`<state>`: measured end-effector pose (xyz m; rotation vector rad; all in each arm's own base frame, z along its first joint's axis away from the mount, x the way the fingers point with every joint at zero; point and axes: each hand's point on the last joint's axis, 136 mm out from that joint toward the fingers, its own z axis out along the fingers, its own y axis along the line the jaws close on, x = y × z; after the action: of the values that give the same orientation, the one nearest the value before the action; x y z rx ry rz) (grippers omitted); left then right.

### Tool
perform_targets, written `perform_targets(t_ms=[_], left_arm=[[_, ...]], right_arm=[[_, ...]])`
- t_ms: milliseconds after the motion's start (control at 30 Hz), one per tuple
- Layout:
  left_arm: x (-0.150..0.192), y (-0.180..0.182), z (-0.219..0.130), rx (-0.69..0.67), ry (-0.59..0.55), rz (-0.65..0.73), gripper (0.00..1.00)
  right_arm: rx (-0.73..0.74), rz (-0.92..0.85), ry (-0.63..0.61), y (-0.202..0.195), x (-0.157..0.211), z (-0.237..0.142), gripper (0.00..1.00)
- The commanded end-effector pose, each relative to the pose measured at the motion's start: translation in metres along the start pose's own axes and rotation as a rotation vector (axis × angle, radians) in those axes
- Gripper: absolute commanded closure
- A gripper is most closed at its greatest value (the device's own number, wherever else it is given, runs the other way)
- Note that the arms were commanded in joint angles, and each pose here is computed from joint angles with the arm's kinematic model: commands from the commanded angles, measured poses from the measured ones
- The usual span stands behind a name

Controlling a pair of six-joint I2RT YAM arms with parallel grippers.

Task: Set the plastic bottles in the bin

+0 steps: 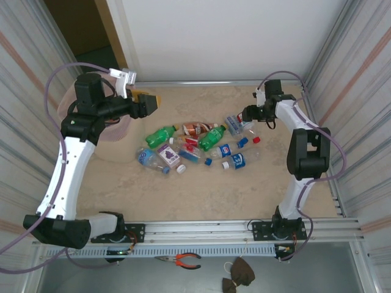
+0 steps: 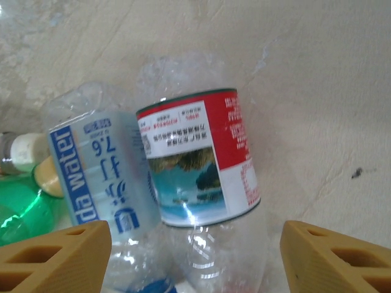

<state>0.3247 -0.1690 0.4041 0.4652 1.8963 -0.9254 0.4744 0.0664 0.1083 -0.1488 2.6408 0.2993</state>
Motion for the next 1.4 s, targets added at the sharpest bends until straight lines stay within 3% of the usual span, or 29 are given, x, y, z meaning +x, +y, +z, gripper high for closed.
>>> perform_targets(t_ms=[0,367,733,1367], left_arm=[[-0.003,0.0,0.007,0.007,-0.018,0.001,0.26],[0.0,0.0,0.016,0.014,0.001,-0.005,0.27],[0.001,0.0,0.019,0.017,0.009,-0.014,0.27],[0.005,0.0,0.023,0.029,0.027,-0.02,0.27]], right_arm=[[0.01,-0.047,0.057,0.001,0.004,0.012,0.27],[0.031,-0.023,0.106,-0.013,0.006,0.04,0.29],[0.12,0.085,0.135,-0.048,0.021,0.036,0.33],[0.135,0.139,0.233,-0.043,0.066,0.04,0.27]])
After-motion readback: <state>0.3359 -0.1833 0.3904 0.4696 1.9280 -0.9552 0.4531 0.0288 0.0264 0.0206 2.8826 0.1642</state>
